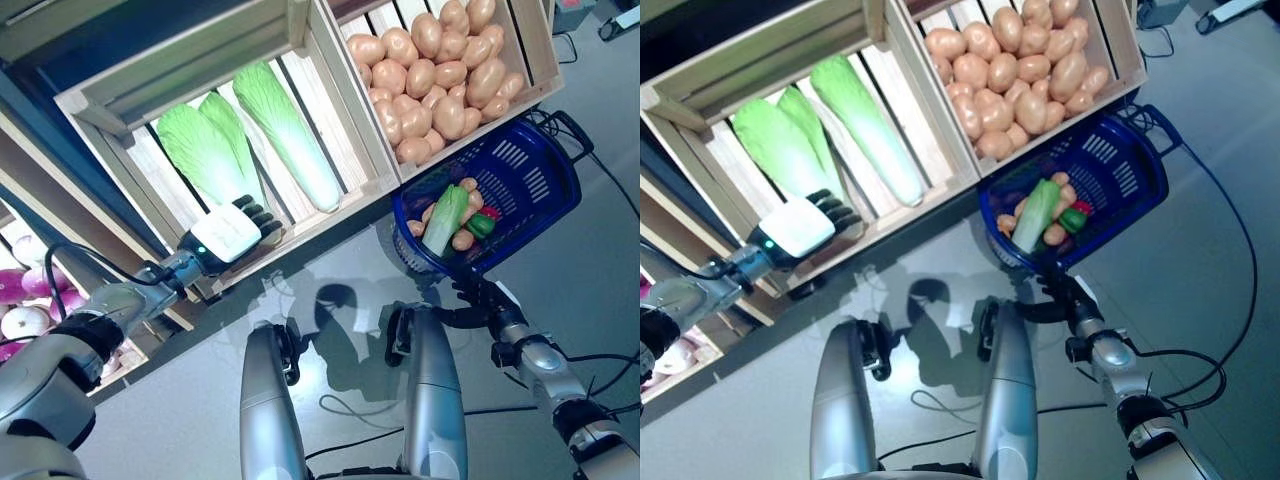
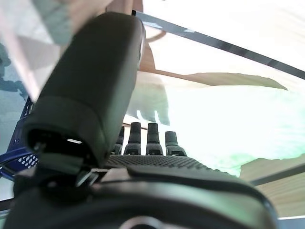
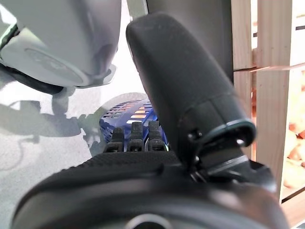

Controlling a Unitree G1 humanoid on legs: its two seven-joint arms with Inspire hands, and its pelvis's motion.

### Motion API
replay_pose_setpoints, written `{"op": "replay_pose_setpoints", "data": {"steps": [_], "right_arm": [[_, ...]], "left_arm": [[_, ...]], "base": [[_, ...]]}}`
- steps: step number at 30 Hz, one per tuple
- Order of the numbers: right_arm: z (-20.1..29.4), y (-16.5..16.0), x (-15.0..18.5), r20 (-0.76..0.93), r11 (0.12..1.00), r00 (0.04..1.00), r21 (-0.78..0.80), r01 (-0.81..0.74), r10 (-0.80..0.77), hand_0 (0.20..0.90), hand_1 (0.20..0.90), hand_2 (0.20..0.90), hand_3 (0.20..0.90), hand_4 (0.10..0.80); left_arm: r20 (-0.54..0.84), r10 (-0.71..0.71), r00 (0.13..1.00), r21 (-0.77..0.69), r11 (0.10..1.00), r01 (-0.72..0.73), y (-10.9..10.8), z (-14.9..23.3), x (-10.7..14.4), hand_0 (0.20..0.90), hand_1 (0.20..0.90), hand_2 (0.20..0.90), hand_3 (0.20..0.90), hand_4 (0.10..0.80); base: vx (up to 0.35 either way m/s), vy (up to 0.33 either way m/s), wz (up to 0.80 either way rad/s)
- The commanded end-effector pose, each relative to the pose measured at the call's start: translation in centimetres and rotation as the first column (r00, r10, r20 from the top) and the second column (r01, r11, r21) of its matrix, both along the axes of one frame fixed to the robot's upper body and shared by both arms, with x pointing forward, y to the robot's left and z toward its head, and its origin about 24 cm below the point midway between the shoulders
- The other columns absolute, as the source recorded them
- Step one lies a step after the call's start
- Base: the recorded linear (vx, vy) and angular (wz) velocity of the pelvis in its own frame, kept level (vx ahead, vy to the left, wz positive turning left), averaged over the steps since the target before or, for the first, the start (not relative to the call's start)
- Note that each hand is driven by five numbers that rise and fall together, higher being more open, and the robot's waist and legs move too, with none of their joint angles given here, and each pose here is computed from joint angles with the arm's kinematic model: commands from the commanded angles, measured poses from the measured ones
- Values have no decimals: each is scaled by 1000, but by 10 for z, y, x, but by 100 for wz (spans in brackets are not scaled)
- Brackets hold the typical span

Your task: Put vegetables into the basket

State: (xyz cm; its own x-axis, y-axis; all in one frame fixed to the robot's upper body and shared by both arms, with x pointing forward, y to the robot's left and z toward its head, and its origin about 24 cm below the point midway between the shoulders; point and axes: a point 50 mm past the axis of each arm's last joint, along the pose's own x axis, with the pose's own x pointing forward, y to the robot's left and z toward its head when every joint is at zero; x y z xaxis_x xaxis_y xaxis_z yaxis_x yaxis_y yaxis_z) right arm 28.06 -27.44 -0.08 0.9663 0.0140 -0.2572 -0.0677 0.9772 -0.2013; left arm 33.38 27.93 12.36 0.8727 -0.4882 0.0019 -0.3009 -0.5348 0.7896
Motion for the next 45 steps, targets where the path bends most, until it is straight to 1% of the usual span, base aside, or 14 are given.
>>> {"op": "replay_pose_setpoints", "data": {"steps": [1, 7, 10, 14, 15, 18, 20, 28, 29, 30, 31, 32, 37, 45], "right_arm": [[30, -44, -6, 131, 986, 977, 7, 167, -167, 900, 900, 900, 900, 800], [37, -56, -8, 152, 976, 965, 2, 217, -214, 900, 900, 900, 900, 800], [38, -60, -9, 154, 976, 964, -3, 218, -215, 900, 900, 900, 900, 800], [40, -61, -8, 152, 978, 967, -7, 210, -206, 900, 900, 900, 900, 800], [40, -63, -9, 151, 977, 966, -5, 212, -208, 900, 900, 900, 900, 800], [40, -64, -9, 149, 976, 965, -9, 218, -214, 900, 900, 900, 900, 800], [41, -67, -11, 157, 972, 961, -10, 233, -229, 900, 900, 900, 900, 800], [52, -73, -12, 189, 975, 957, -1, 224, -219, 900, 900, 900, 900, 800], [53, -73, -13, 195, 976, 957, 1, 219, -215, 900, 900, 900, 900, 800], [56, -73, -12, 204, 977, 957, 8, 211, -208, 900, 900, 900, 900, 800], [57, -73, -12, 207, 978, 956, 9, 209, -206, 900, 900, 900, 900, 800], [59, -73, -12, 215, 980, 957, 10, 200, -197, 900, 900, 900, 900, 800], [61, -70, -9, 219, 986, 961, 8, 169, -167, 900, 900, 900, 900, 800], [66, -68, -5, 236, 989, 961, 1, 150, -146, 900, 900, 900, 900, 800]], "left_arm": [[151, 38, 988, -4, 999, -38, 17, 44, 7, 900, 900, 900, 900, 800], [193, 11, 981, 67, 997, -24, 19, 58, 10, 900, 900, 900, 900, 800], [201, -18, 979, 117, 993, -6, 19, 61, 11, 900, 900, 900, 900, 800], [220, -29, 975, 140, 990, -2, 19, 67, 12, 900, 900, 900, 900, 800], [210, -21, 977, 160, 987, -13, 21, 69, 12, 900, 900, 900, 900, 800], [207, 19, 978, 147, 988, -50, 25, 72, 13, 900, 900, 900, 900, 800], [176, 85, 981, 116, 988, -106, 28, 76, 15, 900, 900, 900, 900, 800], [187, 131, 974, 90, 985, -149, 30, 95, 18, 900, 900, 900, 900, 800], [186, 142, 972, 88, 983, -160, 30, 98, 18, 832, 832, 832, 832, 755], [193, 152, 969, 80, 982, -170, 31, 102, 19, 676, 676, 676, 676, 651], [195, 154, 969, 77, 982, -171, 31, 103, 19, 629, 629, 629, 629, 620], [194, 162, 968, 67, 982, -177, 31, 107, 19, 300, 300, 300, 300, 400], [181, 215, 960, 35, 974, -225, 33, 113, 21, 300, 300, 300, 300, 400], [144, 243, 959, 25, 968, -249, 33, 115, 24, 300, 300, 300, 300, 400]], "base": [[-46, 13, -4], [-21, -15, -1], [0, -10, -3], [6, 6, -2], [32, 25, -4], [42, 36, -1], [29, 37, 1], [13, 20, -1], [21, 36, -5], [17, 31, -6], [21, 33, -3], [0, 0, 0], [0, 0, 0], [3, -1, 0]]}}
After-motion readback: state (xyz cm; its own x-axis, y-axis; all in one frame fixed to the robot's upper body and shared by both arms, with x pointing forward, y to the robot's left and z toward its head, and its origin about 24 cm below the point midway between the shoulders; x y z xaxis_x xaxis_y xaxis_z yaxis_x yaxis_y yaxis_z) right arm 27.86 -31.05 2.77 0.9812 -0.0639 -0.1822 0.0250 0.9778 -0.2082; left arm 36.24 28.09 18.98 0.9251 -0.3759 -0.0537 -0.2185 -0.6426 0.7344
